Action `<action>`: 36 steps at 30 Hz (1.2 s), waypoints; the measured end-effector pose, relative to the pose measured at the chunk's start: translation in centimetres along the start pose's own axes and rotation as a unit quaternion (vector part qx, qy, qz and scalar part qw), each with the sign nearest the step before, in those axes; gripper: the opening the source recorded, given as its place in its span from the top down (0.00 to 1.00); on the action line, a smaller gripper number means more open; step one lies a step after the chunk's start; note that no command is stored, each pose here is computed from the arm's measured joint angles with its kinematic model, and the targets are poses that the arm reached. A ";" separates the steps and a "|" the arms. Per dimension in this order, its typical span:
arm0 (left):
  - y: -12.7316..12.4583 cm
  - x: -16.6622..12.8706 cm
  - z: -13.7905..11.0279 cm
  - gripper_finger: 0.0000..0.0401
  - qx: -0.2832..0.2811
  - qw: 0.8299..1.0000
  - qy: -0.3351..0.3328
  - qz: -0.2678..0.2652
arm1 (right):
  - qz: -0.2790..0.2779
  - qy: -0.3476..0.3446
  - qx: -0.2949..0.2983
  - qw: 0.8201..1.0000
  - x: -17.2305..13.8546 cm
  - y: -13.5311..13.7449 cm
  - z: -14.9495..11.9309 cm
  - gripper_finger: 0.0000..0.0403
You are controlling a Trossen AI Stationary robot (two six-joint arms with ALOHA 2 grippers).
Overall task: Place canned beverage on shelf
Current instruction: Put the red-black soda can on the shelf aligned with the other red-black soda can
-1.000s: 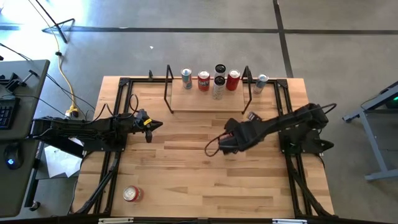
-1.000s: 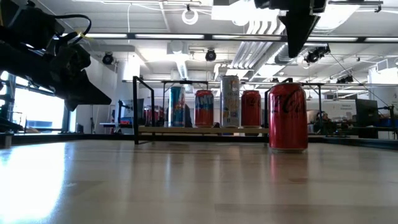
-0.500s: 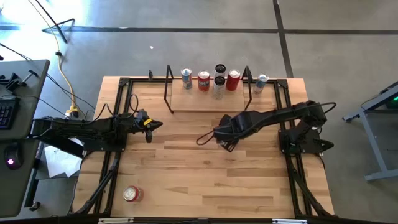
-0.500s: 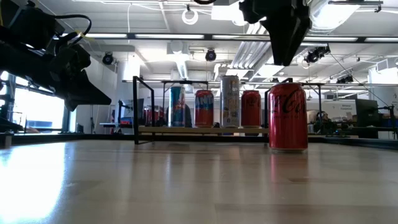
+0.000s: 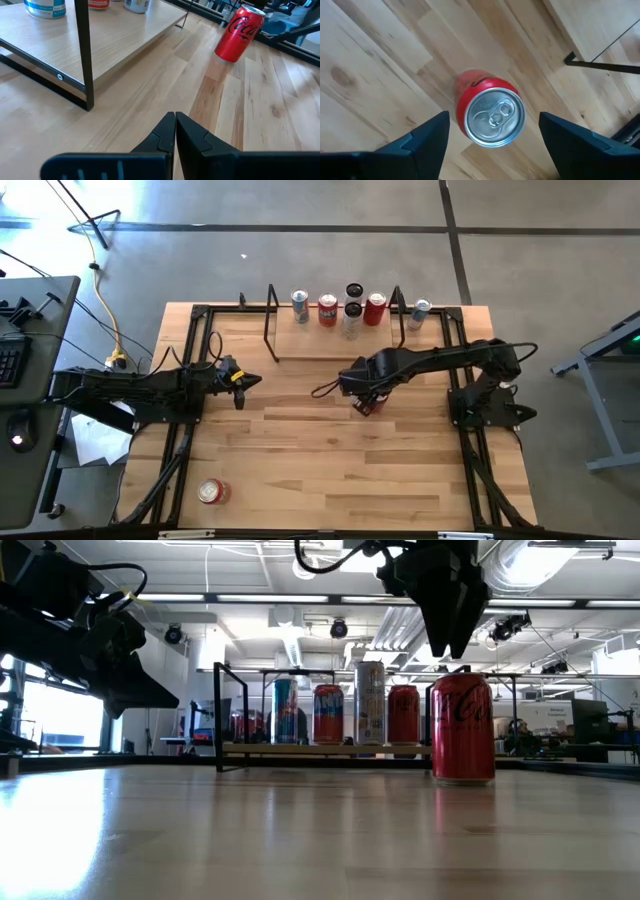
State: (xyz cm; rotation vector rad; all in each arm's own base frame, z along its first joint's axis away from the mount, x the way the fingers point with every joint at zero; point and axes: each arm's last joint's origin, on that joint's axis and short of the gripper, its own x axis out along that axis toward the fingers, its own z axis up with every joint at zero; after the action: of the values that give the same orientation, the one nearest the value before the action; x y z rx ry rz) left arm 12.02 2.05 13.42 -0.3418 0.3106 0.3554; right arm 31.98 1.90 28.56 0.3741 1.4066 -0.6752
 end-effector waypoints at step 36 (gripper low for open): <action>0.0 0.0 0.0 0.99 0.000 1.000 -0.001 0.000 | 0.024 0.009 -0.032 0.999 1.7 0.6 -0.2 0.27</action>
State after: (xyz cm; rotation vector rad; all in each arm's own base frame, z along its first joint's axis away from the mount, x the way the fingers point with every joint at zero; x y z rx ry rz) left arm 12.02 2.05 13.44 -0.3419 0.3085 0.3551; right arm 32.27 2.14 26.74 0.3632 1.4281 -0.5881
